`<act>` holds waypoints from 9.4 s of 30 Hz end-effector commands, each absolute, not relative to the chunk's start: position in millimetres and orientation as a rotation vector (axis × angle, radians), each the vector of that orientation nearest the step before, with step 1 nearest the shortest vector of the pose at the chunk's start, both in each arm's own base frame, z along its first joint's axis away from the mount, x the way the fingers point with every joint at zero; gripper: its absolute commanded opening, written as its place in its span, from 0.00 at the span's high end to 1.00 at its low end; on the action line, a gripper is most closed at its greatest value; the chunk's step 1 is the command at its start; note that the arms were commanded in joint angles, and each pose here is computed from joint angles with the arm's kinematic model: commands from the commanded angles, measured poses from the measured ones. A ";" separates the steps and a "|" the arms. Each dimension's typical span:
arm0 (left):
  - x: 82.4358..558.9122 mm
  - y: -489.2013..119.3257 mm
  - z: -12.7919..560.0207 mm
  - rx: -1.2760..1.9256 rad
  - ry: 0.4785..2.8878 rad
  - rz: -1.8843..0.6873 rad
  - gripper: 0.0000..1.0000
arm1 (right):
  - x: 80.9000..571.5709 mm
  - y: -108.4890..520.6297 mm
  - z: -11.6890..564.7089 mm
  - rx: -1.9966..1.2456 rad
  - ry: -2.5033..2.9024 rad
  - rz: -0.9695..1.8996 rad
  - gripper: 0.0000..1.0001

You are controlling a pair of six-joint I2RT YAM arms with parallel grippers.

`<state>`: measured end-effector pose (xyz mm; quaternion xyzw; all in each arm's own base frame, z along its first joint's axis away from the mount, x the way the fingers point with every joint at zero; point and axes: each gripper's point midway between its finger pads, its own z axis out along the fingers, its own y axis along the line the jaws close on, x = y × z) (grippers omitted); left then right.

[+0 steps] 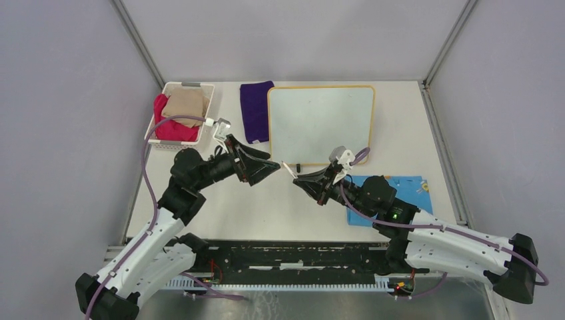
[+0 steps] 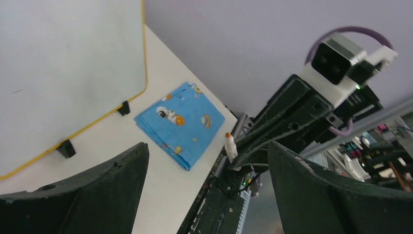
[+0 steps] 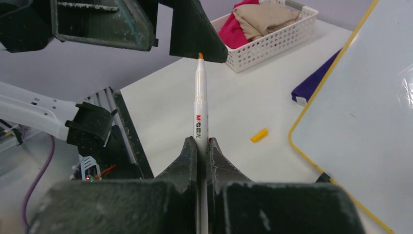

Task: Write a sentence on the whiteboard
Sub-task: Adjust the whiteboard marker, then move the whiteboard stand to the center of the board.

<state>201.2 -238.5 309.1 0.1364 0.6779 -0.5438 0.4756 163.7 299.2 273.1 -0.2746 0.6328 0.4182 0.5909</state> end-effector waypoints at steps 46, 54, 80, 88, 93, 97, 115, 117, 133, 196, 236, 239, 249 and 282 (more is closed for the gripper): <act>146.2 -259.6 371.5 0.557 1.399 -1.517 0.98 | 137.1 309.7 345.4 -0.635 1.270 1.200 0.57; 171.5 -231.0 440.3 0.214 1.231 -1.485 0.98 | 140.5 289.0 388.7 -0.450 1.155 1.278 0.36; 201.9 -221.1 466.8 -0.172 1.060 -1.758 0.98 | 171.4 308.8 480.1 -0.309 0.968 1.527 0.38; 207.8 -221.0 467.0 -0.193 1.082 -1.725 0.98 | 178.1 317.9 478.8 -0.308 1.004 1.542 0.62; 210.5 -224.7 460.7 -0.188 1.144 -1.691 0.98 | 180.8 320.3 476.5 -0.336 1.040 1.531 0.63; 209.9 -226.7 461.6 -0.176 1.172 -1.680 0.98 | 186.7 318.8 471.4 -0.356 1.095 1.489 0.64; 211.7 -230.7 456.5 -0.179 1.201 -1.689 0.98 | 183.9 316.5 474.1 -0.349 1.060 1.573 0.69; 212.0 -231.1 455.4 -0.179 1.205 -1.689 0.98 | 183.8 315.7 475.4 -0.346 1.053 1.575 0.74; 214.6 -233.7 448.2 -0.181 1.228 -1.684 0.98 | 185.2 315.0 471.8 -0.326 1.043 1.586 0.81; 269.2 -167.8 298.0 0.070 1.767 -0.554 0.14 | 242.0 173.8 304.1 -0.278 1.439 0.216 1.00; 269.4 -261.8 185.0 0.214 2.073 -0.613 0.04 | 247.8 153.0 301.6 -0.241 1.396 0.332 1.00; 273.2 -282.0 164.7 0.226 2.119 -0.547 0.08 | 244.7 145.5 306.3 -0.218 1.387 0.325 1.00; 285.7 -308.4 103.8 0.174 2.210 -0.403 0.14 | 237.4 131.2 310.9 -0.226 1.379 0.281 1.00; 304.7 -320.6 59.7 0.066 2.287 -0.284 0.28 | 236.9 132.9 302.9 -0.219 1.390 0.300 1.00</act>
